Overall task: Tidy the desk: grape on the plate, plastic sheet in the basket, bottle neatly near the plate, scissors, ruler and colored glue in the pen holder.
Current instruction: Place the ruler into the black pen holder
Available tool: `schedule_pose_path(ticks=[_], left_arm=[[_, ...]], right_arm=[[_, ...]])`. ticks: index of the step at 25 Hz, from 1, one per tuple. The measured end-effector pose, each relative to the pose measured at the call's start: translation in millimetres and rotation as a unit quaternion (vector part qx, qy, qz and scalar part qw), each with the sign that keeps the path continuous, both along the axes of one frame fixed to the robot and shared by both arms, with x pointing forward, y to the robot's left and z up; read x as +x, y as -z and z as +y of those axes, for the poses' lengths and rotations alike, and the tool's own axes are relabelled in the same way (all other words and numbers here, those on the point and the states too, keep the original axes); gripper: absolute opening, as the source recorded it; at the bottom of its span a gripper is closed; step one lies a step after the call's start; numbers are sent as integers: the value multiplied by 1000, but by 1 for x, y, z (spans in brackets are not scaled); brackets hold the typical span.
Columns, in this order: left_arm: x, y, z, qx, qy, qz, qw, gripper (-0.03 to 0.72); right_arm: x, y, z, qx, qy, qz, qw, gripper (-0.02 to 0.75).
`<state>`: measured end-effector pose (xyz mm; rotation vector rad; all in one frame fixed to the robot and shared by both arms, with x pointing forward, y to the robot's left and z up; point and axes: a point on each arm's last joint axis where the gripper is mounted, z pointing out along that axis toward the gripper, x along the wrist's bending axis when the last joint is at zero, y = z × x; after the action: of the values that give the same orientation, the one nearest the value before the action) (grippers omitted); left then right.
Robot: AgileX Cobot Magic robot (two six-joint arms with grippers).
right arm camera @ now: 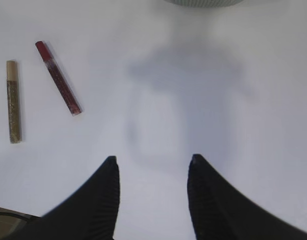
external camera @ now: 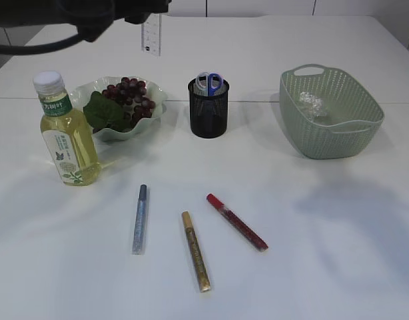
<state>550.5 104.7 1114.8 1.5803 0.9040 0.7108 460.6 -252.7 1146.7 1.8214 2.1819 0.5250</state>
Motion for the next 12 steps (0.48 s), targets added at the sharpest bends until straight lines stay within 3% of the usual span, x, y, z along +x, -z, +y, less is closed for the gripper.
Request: schedule_pose_path(ticks=[12], left_arm=[[34, 53, -18, -18, -18, -6, 1000, 281]], right_arm=[[0, 0, 0, 1, 0, 0, 1000, 363]])
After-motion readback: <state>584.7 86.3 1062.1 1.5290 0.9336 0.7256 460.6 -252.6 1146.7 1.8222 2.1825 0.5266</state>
